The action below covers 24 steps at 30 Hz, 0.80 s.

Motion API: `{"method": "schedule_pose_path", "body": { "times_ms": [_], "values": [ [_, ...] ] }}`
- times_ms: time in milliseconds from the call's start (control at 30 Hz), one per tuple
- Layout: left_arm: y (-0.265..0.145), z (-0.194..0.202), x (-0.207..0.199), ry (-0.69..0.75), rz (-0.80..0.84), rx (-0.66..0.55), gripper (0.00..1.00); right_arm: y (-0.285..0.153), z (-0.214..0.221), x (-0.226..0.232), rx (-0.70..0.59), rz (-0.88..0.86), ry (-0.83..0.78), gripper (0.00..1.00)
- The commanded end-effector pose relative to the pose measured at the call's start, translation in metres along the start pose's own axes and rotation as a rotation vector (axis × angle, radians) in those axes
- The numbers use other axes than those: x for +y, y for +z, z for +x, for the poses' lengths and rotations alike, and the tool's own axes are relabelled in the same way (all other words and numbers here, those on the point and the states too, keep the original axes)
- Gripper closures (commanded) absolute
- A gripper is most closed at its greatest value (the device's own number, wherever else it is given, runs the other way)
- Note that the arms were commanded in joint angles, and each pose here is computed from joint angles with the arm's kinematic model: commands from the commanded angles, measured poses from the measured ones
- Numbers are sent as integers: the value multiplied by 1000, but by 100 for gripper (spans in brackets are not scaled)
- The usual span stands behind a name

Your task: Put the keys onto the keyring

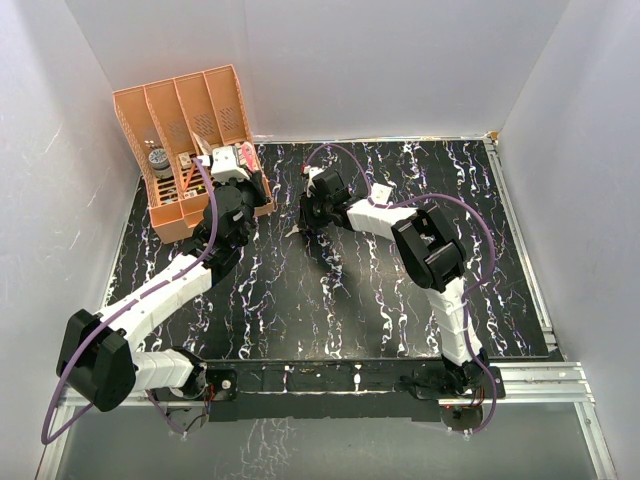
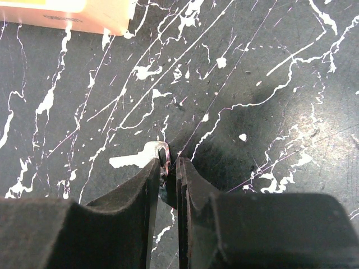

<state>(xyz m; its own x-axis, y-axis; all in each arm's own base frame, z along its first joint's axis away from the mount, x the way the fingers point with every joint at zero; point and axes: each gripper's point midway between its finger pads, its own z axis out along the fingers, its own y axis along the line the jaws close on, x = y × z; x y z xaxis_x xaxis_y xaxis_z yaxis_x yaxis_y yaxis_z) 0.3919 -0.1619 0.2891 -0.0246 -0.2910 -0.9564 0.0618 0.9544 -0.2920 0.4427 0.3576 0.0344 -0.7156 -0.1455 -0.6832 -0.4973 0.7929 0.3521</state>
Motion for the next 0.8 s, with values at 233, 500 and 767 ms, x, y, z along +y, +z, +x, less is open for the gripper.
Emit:
{"method": "schedule_pose_path", "body": {
  "times_ms": [233,500,767],
  "values": [
    [-1,-12,3,-14,-13,-34,100,-8,-24,5,-72,6,-23,96],
    [-3,-19,2,-17,-10,-41,100,-56,-63,26,-180,-22,-58,99],
    [-3,-23,-14,-80,50,-19,100,-148,-92,59,-356,-94,-176,100]
  ]
}}
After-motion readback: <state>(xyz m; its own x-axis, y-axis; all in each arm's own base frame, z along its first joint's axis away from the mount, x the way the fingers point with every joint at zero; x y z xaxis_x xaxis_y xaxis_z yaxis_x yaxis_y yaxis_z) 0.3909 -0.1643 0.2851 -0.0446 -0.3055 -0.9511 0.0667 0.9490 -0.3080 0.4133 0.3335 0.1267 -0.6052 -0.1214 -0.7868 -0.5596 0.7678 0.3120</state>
